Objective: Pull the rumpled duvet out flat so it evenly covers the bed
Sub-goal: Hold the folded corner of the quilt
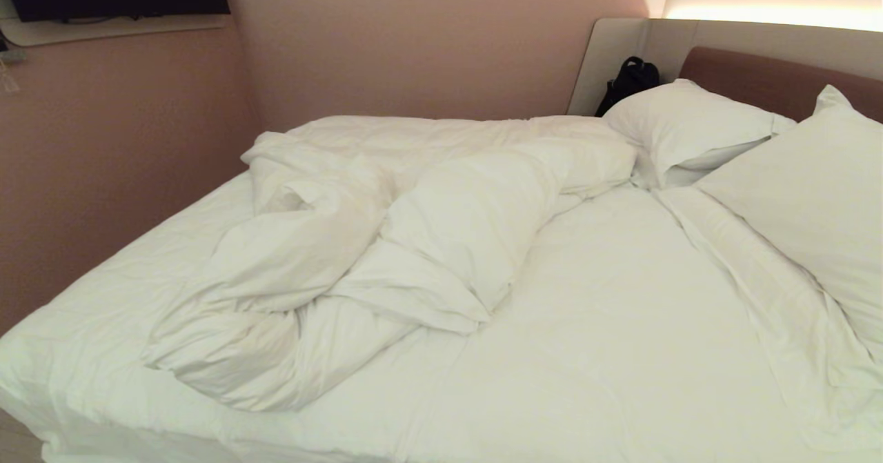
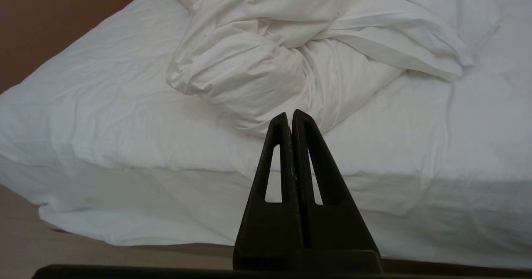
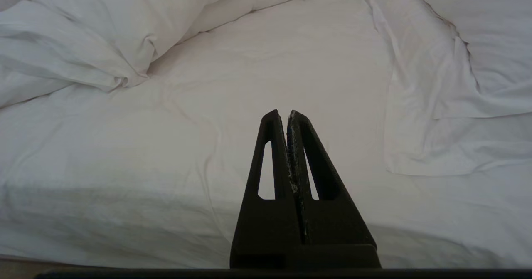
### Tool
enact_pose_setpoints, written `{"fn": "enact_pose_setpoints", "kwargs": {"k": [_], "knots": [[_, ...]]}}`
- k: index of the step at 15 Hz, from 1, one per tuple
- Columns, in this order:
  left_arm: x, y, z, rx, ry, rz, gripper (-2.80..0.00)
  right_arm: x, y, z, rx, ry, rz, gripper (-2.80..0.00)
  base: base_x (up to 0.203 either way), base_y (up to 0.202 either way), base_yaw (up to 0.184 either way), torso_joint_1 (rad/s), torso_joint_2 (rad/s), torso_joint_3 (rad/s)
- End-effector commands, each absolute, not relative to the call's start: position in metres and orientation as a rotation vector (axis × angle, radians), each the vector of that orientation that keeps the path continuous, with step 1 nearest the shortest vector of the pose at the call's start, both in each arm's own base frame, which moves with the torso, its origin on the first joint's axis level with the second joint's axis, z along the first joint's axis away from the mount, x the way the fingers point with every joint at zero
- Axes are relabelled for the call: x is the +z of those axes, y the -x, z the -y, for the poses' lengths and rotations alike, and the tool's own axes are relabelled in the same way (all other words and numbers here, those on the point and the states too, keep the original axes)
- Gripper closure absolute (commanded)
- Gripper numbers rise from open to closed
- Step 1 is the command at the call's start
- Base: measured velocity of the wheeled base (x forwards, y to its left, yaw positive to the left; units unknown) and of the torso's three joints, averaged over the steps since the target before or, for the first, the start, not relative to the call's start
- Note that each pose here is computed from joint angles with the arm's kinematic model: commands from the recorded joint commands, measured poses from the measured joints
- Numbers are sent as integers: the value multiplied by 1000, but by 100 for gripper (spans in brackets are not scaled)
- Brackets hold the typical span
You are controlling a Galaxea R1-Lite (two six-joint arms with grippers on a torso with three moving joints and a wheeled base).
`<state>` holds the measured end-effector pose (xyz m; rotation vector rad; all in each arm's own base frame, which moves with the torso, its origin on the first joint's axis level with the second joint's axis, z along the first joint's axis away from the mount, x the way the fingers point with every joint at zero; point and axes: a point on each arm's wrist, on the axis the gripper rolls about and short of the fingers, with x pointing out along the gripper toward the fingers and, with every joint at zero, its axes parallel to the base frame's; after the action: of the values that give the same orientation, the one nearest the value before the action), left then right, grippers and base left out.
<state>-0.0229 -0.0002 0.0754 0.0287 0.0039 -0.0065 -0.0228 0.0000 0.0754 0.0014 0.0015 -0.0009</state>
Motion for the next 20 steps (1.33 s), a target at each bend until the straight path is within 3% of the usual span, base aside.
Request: {"fn": "enact_pose_setpoints", "kwargs": {"k": [1, 20], "knots": [[75, 23, 0, -8, -29, -4, 0, 75, 23, 0, -2, -2, -2, 0, 0, 0, 0, 0, 0, 0], [75, 23, 0, -14, -69, -7, 0, 75, 23, 0, 0, -2, 0, 0, 0, 0, 0, 0, 0, 0]]}}
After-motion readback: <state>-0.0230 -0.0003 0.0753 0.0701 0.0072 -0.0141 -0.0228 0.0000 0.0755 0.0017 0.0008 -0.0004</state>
